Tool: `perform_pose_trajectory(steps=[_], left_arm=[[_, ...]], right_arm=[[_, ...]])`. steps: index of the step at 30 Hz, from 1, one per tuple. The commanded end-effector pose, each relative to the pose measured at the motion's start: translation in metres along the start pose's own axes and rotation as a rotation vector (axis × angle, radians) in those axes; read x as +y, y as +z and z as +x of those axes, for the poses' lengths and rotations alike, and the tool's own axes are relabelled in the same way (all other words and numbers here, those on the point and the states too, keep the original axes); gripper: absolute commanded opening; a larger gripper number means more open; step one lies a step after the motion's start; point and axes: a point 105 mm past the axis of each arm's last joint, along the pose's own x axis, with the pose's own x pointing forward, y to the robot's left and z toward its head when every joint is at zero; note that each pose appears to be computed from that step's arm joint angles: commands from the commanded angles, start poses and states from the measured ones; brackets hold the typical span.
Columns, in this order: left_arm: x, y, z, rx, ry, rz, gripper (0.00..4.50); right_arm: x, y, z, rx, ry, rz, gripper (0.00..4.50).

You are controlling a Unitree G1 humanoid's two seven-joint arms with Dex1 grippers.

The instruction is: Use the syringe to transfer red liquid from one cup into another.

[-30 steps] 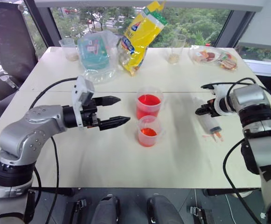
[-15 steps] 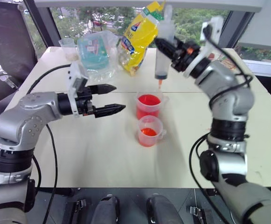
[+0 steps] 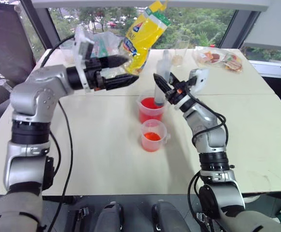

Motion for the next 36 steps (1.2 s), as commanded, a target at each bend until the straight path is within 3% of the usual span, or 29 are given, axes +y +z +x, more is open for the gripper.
perform_pose_trajectory(steps=[1, 8, 21, 24, 31, 36], left_arm=[[0.001, 0.007, 0.015, -0.02, -0.041, 0.043, 4.5], [0.001, 0.0, 0.043, -0.033, -0.104, 0.026, 4.5], [0.0, -0.013, 0.064, -0.037, -0.146, -0.026, 4.5], [0.001, -0.014, 0.068, -0.044, -0.141, -0.033, 3.54], [0.005, -0.006, 0.071, -0.074, -0.12, -0.028, 0.04], [0.007, 0.005, 0.07, -0.095, -0.108, 0.001, 0.04]], right_arm=[[0.01, 0.007, 0.004, -0.043, 0.028, -0.027, 1.37], [0.018, 0.004, 0.002, -0.033, 0.058, -0.041, 1.37], [0.023, 0.003, 0.001, -0.013, 0.084, -0.067, 1.37], [0.024, 0.002, 0.001, -0.009, 0.094, -0.077, 1.37], [0.026, -0.001, 0.0, 0.006, 0.106, -0.076, 1.37], [0.028, -0.009, -0.002, 0.037, 0.12, -0.052, 1.37]])
